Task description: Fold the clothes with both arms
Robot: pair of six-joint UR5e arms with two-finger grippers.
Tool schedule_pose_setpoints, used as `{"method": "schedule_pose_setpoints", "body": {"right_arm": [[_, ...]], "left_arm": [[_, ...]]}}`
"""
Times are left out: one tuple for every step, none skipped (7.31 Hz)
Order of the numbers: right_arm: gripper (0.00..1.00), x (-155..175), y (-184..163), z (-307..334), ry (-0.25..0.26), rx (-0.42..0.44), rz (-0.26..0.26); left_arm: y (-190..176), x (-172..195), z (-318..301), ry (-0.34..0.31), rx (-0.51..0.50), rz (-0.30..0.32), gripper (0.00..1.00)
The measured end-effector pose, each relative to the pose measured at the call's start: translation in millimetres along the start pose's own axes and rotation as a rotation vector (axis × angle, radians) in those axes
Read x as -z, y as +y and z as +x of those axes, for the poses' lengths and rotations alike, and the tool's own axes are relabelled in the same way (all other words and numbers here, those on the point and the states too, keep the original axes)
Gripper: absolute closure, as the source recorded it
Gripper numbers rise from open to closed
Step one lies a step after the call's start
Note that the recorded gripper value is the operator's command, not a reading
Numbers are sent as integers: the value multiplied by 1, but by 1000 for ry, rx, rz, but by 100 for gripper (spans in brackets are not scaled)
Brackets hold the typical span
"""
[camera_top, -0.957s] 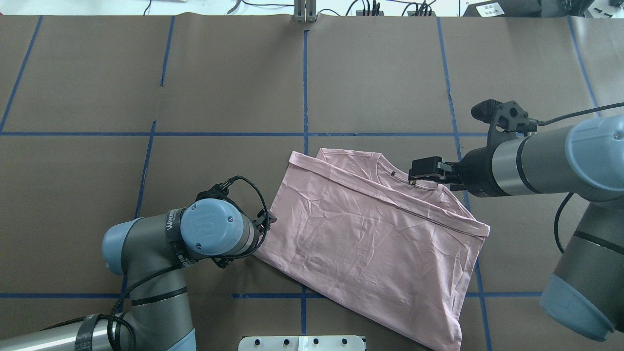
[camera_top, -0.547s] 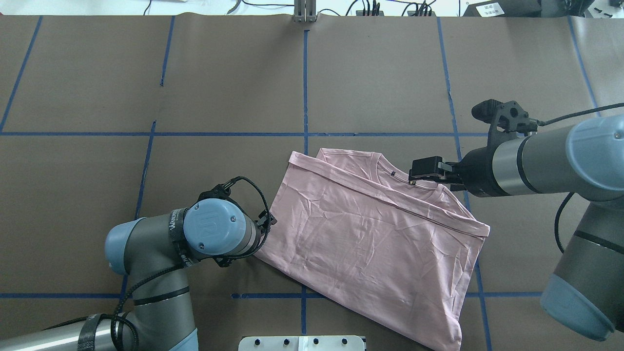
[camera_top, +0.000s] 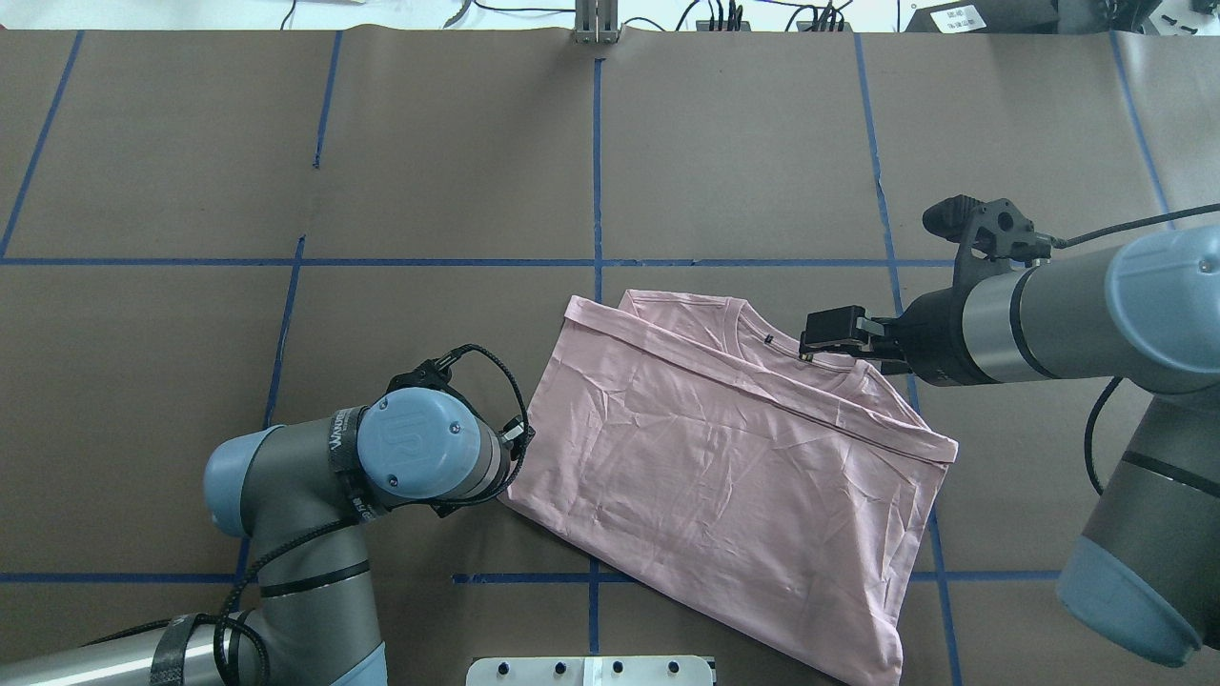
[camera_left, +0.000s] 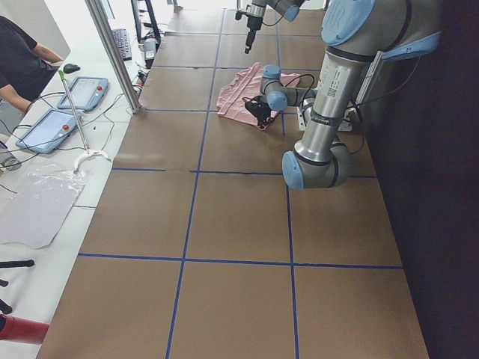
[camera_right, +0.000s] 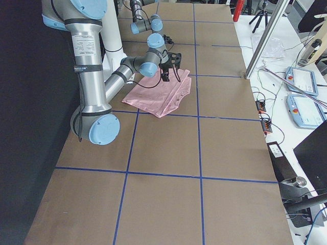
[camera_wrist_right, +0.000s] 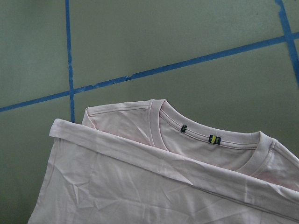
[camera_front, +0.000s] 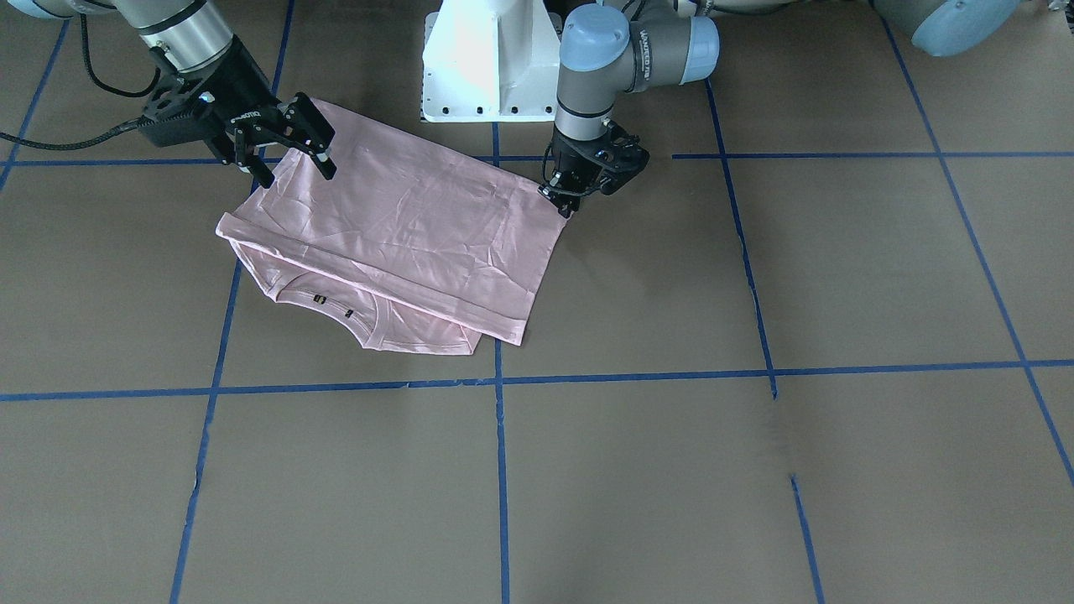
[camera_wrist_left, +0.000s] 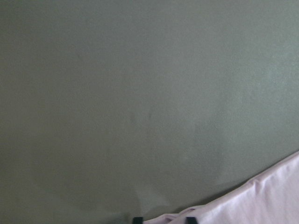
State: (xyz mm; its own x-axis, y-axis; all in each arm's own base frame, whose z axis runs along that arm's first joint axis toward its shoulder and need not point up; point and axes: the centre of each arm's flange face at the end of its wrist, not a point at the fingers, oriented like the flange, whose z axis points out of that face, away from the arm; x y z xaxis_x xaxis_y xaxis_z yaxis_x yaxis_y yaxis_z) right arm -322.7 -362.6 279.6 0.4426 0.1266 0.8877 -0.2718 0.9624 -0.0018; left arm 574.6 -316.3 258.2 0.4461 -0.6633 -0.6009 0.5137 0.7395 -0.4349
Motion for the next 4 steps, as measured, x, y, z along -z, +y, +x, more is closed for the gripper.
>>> {"method": "schedule_pose_setpoints", "body": {"right_arm": [[0,0,0,1,1,0,0],[0,-1,0,1,2,-1,1],[0,0,0,1,3,-1,1],[0,0,-1,2,3,-1,3]], "left_arm": [[1,3,1,3,-4,-5,100],[-1,6,3,7,-21,-6,100],[-10,9,6,15,-44,4,100],[-31,13,13,24,-61,28,100]]}}
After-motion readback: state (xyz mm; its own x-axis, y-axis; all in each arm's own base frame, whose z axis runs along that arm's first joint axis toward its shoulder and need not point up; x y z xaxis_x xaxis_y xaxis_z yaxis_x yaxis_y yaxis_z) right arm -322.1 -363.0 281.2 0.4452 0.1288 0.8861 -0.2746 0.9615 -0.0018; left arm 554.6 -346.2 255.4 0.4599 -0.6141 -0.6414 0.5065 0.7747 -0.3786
